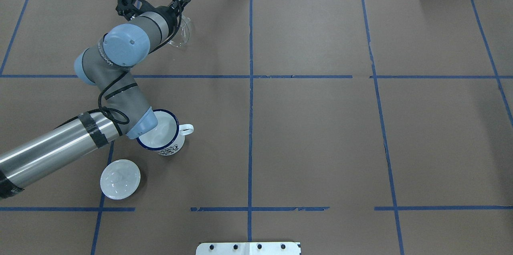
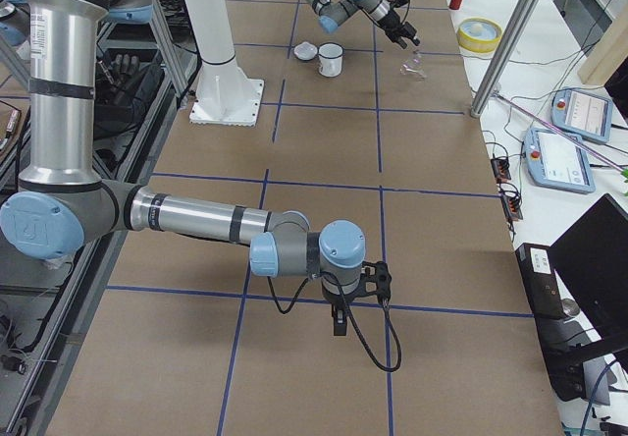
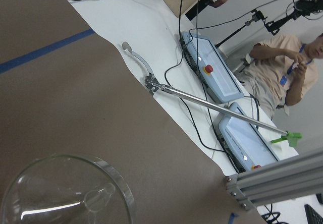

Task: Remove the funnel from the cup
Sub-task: 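Set the clear funnel down farther from the robot and release it, then lower the left gripper to the white ceramic funnel and grasp it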

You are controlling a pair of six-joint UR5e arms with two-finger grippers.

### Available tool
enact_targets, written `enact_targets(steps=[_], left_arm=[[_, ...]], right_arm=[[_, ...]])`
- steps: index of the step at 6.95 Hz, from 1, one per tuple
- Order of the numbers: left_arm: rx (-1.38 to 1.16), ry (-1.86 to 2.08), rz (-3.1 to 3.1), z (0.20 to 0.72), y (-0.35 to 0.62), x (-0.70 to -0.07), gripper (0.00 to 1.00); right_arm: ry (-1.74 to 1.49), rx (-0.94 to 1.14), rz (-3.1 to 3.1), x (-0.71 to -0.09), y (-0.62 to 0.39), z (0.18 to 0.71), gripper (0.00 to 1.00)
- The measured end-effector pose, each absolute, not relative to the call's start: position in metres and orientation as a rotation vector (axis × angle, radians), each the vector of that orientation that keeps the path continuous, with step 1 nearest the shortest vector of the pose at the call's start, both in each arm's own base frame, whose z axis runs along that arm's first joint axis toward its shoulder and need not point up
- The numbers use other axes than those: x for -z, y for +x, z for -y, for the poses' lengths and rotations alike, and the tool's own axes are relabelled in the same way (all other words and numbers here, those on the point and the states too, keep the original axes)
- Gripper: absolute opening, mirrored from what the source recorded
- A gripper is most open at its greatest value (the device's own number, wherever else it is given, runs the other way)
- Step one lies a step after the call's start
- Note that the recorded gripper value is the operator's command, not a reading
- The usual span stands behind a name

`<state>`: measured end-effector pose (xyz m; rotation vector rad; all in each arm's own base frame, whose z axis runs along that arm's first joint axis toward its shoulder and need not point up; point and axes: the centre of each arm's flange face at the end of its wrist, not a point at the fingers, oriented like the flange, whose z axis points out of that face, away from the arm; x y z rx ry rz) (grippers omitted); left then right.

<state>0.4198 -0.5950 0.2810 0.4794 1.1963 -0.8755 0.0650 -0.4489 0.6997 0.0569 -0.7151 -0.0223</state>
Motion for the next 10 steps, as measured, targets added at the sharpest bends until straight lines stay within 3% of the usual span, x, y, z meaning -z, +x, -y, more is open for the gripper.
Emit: enact_targets(steps=[2,5,7,10], left_arm=[[0.568,0.425,-1.053,0.529,0.333,-0.259,1.00],[0.270,0.342,-0.916,0.426,0.236,-0.297,1.00],[0.141,0.253,-0.885,0.367,0.236,-0.325,1.00],[0.050,0.076,-0.858,0.315,0.318,-0.367,1.00]], right_arm=[[0.057,0.022,0.715,-0.700,0.065,0.449,1.00],[0.057,0.022,0.715,-0.700,0.065,0.449,1.00],[0.057,0.022,0.715,-0.700,0.065,0.449,1.00],[0.057,0.022,0.715,-0.700,0.065,0.449,1.00]])
